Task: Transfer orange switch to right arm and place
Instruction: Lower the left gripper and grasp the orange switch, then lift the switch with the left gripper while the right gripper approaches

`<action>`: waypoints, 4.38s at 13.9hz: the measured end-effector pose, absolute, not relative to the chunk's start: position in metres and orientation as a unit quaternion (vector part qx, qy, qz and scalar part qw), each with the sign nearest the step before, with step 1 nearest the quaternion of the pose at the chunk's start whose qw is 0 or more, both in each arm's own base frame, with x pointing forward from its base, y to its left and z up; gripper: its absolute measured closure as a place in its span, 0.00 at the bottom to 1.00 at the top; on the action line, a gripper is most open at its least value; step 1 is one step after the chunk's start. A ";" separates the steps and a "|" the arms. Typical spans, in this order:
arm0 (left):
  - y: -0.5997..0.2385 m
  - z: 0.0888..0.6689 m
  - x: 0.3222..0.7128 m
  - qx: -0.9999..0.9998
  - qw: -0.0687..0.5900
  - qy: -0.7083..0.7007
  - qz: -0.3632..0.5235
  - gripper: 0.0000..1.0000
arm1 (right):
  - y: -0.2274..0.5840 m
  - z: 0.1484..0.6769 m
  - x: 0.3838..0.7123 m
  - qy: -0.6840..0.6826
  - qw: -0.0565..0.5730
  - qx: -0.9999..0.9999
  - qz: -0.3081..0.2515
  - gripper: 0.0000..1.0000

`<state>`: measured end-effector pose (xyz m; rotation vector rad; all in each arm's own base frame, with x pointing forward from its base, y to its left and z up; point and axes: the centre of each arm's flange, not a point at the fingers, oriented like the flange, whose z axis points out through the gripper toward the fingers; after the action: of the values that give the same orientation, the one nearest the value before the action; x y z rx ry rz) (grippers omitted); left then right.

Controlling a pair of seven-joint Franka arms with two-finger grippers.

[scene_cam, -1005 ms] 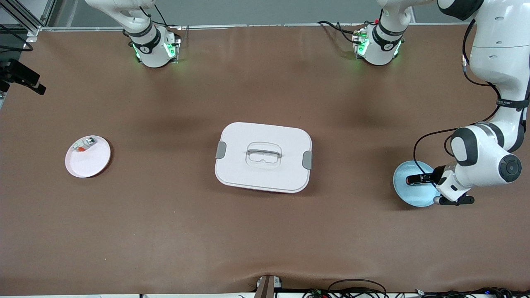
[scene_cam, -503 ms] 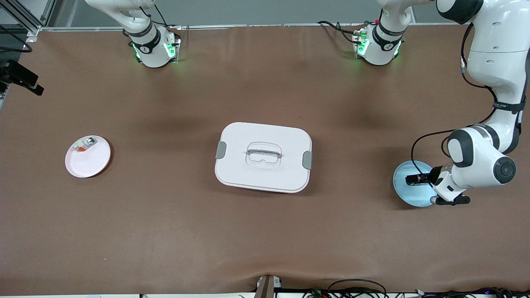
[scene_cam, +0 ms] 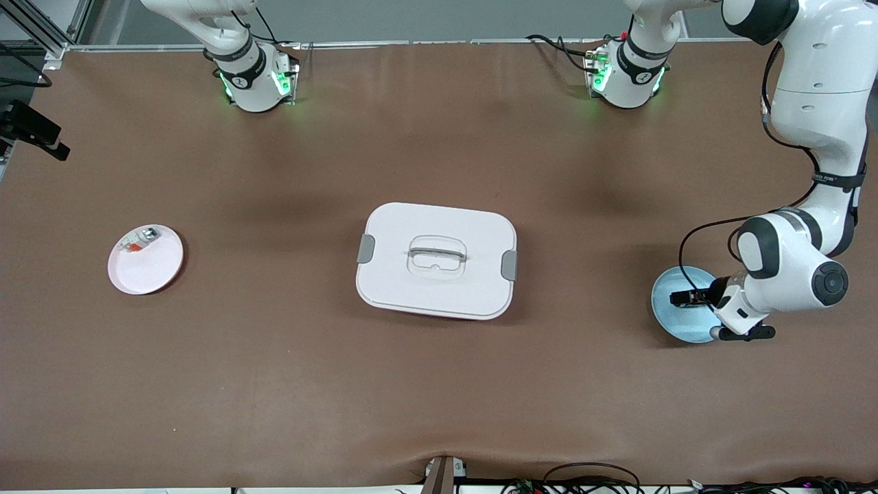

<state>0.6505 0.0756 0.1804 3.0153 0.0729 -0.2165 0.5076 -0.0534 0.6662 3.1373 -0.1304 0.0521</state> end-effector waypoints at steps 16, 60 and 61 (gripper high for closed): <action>0.074 0.180 0.652 0.996 0.058 0.024 -0.066 0.04 | -0.053 0.666 0.508 -0.037 0.001 0.999 0.017 0.00; -0.232 0.501 0.617 0.926 0.169 0.312 -0.133 0.28 | -0.063 0.553 0.588 -0.043 0.005 0.997 -0.065 0.00; -0.252 0.506 0.608 0.923 0.171 0.317 -0.139 0.28 | -0.063 0.549 0.589 -0.042 0.005 0.997 -0.068 0.00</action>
<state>0.6085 -0.2524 0.5064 2.6201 0.8997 -0.3939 0.5894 -0.0628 0.5495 3.1222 -0.1315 -0.2132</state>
